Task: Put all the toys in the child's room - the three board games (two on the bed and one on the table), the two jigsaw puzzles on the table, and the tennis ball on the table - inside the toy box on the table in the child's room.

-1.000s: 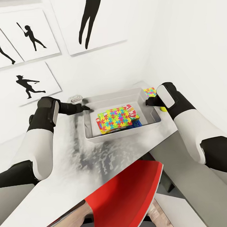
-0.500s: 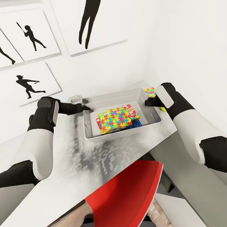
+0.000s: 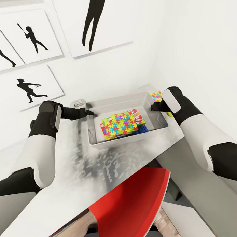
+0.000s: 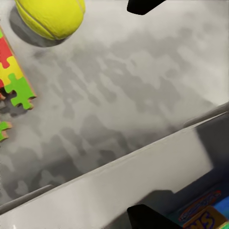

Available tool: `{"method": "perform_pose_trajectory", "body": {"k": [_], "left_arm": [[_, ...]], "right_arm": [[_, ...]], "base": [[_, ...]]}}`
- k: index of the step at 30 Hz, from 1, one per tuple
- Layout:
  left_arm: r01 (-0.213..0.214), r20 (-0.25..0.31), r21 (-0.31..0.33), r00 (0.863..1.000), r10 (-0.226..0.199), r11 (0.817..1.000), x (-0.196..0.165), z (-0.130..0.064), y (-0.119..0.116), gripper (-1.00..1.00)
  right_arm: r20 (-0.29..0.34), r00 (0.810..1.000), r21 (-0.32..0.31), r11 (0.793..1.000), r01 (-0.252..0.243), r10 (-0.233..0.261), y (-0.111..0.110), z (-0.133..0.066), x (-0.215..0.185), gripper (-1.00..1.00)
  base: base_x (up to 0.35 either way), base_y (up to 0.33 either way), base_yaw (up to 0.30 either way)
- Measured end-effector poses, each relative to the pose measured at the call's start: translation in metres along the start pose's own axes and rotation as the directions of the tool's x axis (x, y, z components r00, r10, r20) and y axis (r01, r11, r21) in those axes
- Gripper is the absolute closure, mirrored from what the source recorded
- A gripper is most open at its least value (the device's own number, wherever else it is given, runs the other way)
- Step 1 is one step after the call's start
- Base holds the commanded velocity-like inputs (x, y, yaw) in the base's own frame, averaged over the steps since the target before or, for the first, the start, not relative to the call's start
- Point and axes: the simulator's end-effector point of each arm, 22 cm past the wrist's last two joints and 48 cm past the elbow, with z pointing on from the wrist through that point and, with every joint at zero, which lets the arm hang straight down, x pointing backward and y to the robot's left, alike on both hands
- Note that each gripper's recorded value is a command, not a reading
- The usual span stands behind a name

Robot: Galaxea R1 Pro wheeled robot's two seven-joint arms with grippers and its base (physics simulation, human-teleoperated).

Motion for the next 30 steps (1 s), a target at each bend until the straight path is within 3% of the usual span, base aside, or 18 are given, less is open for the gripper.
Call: {"method": "perform_pose_trajectory", "body": {"k": [21,30], "left_arm": [[0.002,0.001,0.0,1.0,-0.002,1.0,0.0,0.0,0.001,-1.0],[0.003,0.002,0.002,1.0,-0.003,1.0,0.0,0.0,0.0,-1.0]], "right_arm": [[0.0,1.0,0.0,1.0,0.0,0.0,0.0,0.0,0.0,-1.0],[-0.044,0.999,0.02,1.0,0.001,0.0,-0.006,0.011,0.015,-1.0]], "base": [[0.0,0.0,0.0],[0.0,0.0,0.0]]}}
